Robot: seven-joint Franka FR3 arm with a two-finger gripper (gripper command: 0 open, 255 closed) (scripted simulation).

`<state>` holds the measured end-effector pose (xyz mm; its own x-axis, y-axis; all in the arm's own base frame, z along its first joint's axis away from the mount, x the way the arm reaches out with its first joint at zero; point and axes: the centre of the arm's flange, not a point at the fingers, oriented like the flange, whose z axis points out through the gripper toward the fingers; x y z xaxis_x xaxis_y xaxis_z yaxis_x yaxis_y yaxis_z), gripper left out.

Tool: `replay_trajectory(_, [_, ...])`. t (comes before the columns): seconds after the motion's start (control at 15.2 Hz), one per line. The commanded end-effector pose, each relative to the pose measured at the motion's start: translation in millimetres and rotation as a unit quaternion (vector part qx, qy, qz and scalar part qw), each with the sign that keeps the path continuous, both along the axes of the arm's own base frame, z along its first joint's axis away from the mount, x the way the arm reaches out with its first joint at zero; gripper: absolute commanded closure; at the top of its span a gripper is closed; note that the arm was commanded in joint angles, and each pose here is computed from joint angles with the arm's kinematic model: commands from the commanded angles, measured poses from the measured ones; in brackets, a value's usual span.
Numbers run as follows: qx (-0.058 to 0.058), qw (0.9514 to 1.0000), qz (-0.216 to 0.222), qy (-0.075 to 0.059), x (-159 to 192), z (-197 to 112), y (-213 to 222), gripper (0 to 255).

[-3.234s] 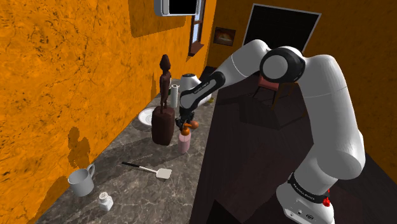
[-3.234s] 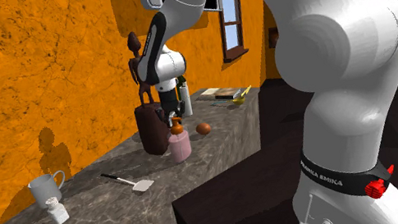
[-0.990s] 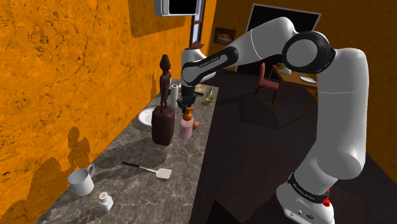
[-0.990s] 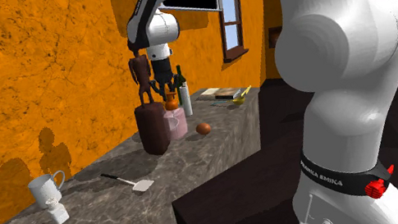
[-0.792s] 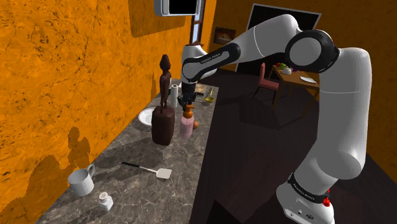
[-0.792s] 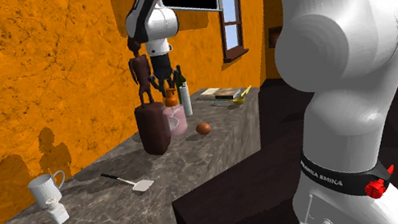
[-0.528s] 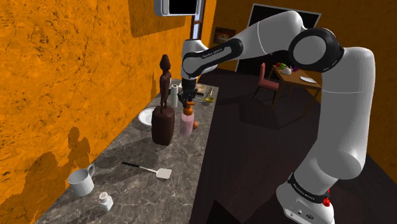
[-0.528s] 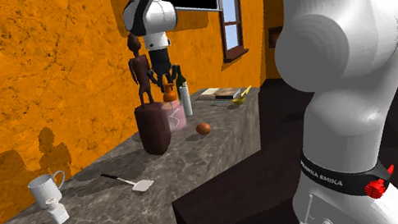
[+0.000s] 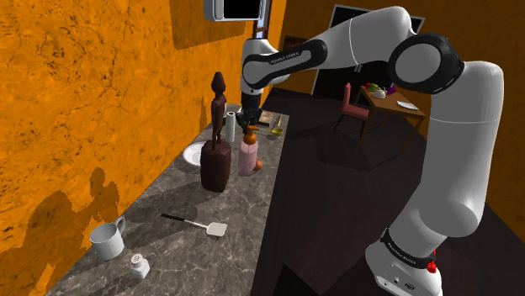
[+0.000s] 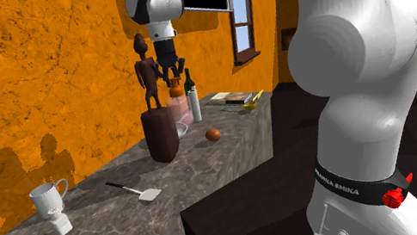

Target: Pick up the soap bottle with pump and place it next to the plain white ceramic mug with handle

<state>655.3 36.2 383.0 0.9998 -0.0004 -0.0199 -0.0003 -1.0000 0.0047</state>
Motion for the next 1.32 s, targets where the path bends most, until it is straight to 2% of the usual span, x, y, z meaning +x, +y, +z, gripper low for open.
replay_trajectory(0.0, [0.000,1.0000,0.000,0.000,1,11,2,255])
replay_trajectory(0.66, [0.000,1.0000,0.000,0.000,0,63,2,255])
replay_trajectory(1.25, [0.000,1.0000,0.000,0.000,-8,37,117,255])
